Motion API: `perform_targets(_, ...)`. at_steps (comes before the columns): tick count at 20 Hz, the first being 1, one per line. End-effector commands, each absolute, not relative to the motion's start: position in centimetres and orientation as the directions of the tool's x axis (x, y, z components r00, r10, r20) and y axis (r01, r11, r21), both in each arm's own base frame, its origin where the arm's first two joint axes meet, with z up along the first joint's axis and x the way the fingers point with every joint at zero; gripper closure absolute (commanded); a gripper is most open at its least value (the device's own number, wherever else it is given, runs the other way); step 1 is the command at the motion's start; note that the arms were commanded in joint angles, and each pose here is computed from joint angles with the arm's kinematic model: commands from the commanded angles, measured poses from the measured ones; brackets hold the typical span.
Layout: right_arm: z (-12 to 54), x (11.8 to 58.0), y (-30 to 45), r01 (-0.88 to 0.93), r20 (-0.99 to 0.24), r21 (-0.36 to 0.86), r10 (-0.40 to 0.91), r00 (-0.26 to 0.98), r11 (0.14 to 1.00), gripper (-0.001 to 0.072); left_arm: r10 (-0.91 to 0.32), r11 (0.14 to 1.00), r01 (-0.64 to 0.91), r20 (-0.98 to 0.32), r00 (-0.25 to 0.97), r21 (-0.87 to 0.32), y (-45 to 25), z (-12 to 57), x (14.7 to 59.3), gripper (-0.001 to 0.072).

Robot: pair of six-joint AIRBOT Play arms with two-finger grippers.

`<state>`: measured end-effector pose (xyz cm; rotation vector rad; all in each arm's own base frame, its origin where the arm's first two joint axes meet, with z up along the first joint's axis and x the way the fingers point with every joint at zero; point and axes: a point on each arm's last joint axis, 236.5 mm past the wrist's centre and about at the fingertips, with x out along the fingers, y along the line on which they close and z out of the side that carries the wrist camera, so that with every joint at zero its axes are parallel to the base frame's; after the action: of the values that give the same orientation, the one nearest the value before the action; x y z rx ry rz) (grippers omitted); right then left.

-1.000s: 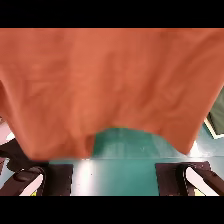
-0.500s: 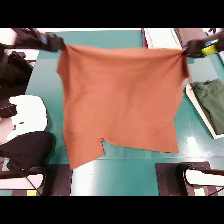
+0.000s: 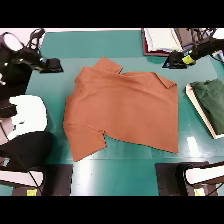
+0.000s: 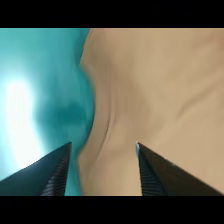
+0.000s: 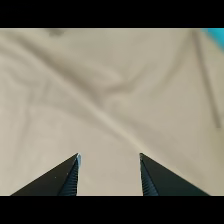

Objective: Fold the shirts.

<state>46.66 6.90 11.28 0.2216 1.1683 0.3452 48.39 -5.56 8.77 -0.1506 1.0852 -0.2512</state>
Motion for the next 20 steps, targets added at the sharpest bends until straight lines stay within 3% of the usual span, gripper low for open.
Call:
perform_targets(1, 10.7, 42.6, 8.6, -0.168, -0.849, 0.415, 0.447, 0.283, 0.894, 0.0284, -0.29, 0.956, 0.043, -0.908, 0.301, -0.291, -3.8, 5.6, 41.9, 0.0219)
perform_targets(8, 9.9, 36.7, 10.2, -0.153, -0.811, 0.478, 0.502, 0.3, 0.865, 0.0284, -0.293, 0.951, -0.073, -0.951, 0.097, -0.3, -4.6, -5.3, 28.4, 0.0219)
perform_targets(17, 12.1, 35.7, 10.1, -0.175, -0.781, 0.461, 0.491, 0.385, 0.87, 0.0284, -0.461, 0.861, -0.172, -0.877, 0.132, -0.478, -8.8, -8.2, 27.0, 0.0222)
perform_targets(18, 12.2, 35.6, 10.0, -0.174, -0.781, 0.46, 0.49, 0.388, 0.871, 0.0284, -0.484, 0.849, -0.161, -0.863, 0.145, -0.503, -9.4, -7.9, 27.4, 0.0296)
perform_targets(20, 11.8, 35.0, 9.5, -0.163, -0.797, 0.458, 0.484, 0.36, 0.874, 0.0284, -0.526, 0.825, -0.139, -0.834, 0.166, -0.548, -10.4, -7.0, 27.9, 0.0568)
